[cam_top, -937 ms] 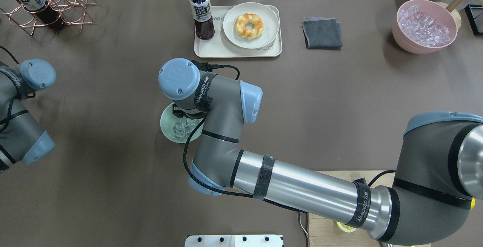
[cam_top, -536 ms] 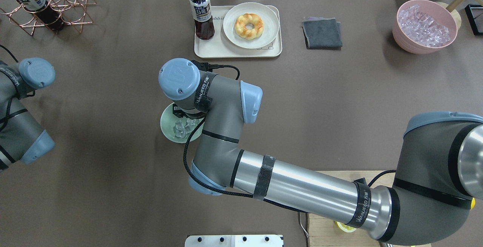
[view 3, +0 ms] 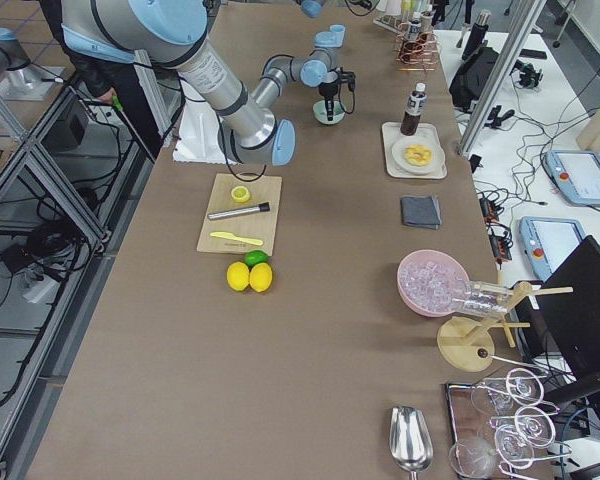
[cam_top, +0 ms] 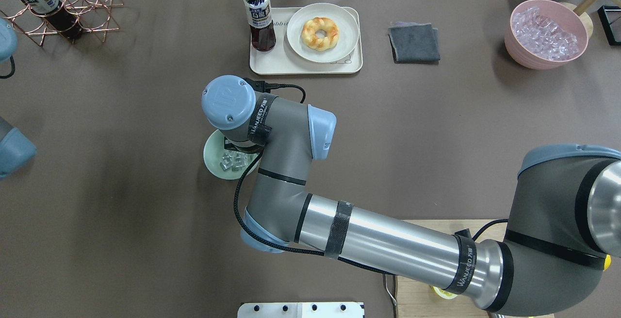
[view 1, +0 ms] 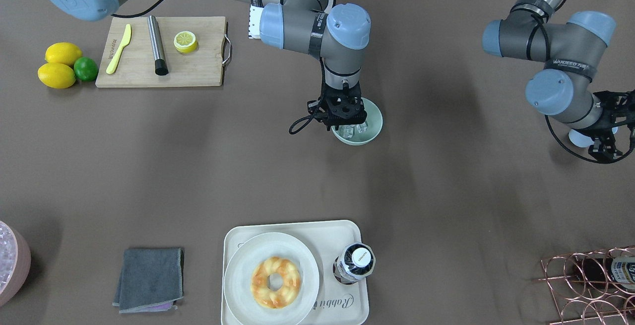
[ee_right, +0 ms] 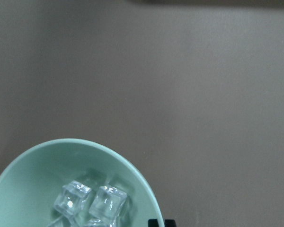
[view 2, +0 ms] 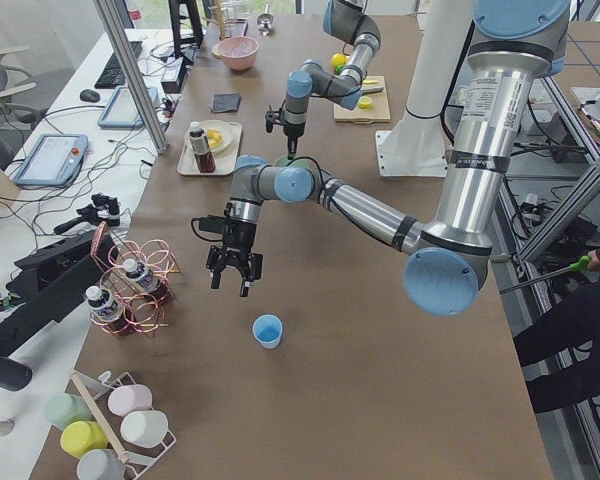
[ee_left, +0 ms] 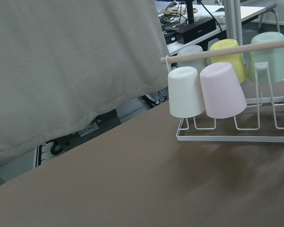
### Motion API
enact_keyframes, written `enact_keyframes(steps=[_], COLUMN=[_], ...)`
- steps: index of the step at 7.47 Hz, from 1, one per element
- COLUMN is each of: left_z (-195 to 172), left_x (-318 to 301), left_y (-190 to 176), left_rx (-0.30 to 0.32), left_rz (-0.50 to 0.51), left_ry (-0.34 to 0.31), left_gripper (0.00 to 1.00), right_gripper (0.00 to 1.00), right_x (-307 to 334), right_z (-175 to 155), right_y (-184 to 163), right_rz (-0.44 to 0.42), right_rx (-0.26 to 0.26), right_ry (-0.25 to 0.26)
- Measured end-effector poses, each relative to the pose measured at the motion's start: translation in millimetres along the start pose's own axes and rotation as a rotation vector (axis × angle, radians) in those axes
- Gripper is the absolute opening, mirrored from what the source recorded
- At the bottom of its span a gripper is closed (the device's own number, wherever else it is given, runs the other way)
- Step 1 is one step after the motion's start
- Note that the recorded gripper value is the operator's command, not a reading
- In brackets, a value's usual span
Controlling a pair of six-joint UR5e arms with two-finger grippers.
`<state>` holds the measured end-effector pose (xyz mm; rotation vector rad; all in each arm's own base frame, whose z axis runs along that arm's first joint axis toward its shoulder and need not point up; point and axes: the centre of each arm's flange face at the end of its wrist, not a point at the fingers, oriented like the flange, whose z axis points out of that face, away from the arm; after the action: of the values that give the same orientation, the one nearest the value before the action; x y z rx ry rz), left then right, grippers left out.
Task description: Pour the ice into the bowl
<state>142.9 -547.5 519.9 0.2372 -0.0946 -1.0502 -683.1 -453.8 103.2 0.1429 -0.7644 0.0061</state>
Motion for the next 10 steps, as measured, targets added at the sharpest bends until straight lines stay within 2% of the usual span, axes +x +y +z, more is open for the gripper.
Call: enact_keyframes(steps=[1,3,6,8,10], left_z=[-2,-1,12,47,87], left_x=[-8,-25,-75,-134,-186], left_y=[-19,-57,-97,-122,-142], left_rx=[-0.016,-0.101,-0.232,-0.296,-0.356], left_rz=[0.034,0.124,0.224,0.340,0.460], left_ry=[0.016,0.086,0.275,0.407,0.532], left_gripper=[0.97,0.97,0.97,0.97,0.97], right_gripper=[0.00,0.00,0.00,0.00,0.00], right_x=[11,44,126,214,326], right_z=[-13,-50,-109,-133,-157], right_y=[-21,-71,-139,-153,-154], right_rz=[0.001,-0.005,-0.068,-0.149,-0.195], right_rx=[-0.010,-0.045,-0.071,-0.063,-0.077], right_ry=[-0.015,-0.023,-0.018,0.013,0.020])
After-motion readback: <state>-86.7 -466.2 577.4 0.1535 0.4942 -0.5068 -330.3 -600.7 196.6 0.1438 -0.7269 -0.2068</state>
